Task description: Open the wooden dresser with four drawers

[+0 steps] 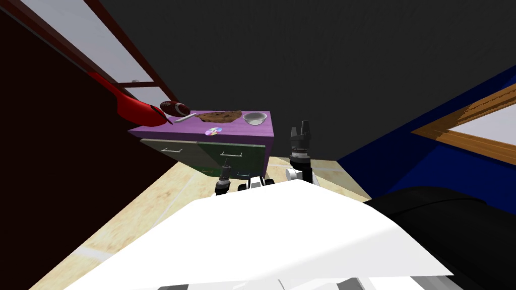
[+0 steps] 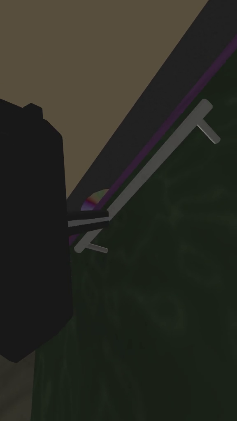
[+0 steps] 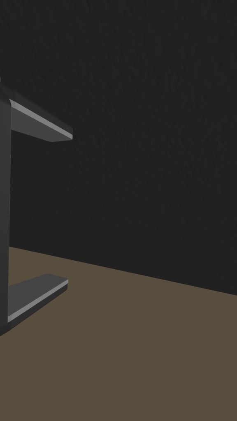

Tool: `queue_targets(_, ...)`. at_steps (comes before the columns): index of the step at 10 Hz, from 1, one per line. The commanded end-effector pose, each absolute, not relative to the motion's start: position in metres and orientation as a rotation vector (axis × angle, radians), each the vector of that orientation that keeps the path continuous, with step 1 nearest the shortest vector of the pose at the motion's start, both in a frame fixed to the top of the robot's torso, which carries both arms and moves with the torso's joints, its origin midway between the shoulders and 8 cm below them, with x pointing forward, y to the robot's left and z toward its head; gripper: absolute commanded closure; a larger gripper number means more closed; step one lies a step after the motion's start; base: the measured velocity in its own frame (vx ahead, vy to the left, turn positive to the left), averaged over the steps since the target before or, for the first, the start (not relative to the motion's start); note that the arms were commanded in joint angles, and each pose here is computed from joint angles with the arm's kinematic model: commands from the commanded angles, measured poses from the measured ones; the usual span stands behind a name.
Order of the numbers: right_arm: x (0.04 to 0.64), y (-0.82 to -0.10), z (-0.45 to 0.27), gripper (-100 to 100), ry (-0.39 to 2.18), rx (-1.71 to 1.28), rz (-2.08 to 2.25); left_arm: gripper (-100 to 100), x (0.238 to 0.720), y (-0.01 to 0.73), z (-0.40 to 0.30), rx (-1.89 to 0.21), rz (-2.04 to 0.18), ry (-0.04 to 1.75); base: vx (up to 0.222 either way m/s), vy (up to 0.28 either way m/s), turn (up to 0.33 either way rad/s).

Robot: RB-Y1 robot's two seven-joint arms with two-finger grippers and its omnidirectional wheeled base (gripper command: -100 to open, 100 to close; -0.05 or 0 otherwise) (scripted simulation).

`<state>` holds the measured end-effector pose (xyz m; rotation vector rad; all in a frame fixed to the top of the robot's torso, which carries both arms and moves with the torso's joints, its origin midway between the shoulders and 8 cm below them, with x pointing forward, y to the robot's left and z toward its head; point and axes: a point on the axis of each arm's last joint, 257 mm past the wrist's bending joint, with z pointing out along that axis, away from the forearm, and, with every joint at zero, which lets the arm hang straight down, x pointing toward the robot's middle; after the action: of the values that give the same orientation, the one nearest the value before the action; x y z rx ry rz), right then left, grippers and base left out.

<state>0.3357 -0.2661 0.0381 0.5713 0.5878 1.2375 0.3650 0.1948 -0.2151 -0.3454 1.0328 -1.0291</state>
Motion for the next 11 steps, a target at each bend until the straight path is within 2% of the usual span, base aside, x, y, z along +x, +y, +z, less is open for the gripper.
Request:
queue_targets(1,0.336,-0.266,0.038,0,0.588,0.571,1.237,100,0.359,0.195,-0.219,-0.346,-1.029,1.033,0.000,0.009,-0.002)
queue_targets(2,0.336,-0.266,0.038,0,0.588,0.571,1.238,-100,0.357,0.199,-0.219,-0.316,-1.023,1.046,-0.004,-0.006,0.000)
queue_targets(11,0.336,-0.266,0.038,0,0.588,0.571,1.238,-100,0.389,0.194,-0.192,-0.336,-1.032,1.033,-0.026,-0.057,0.002)
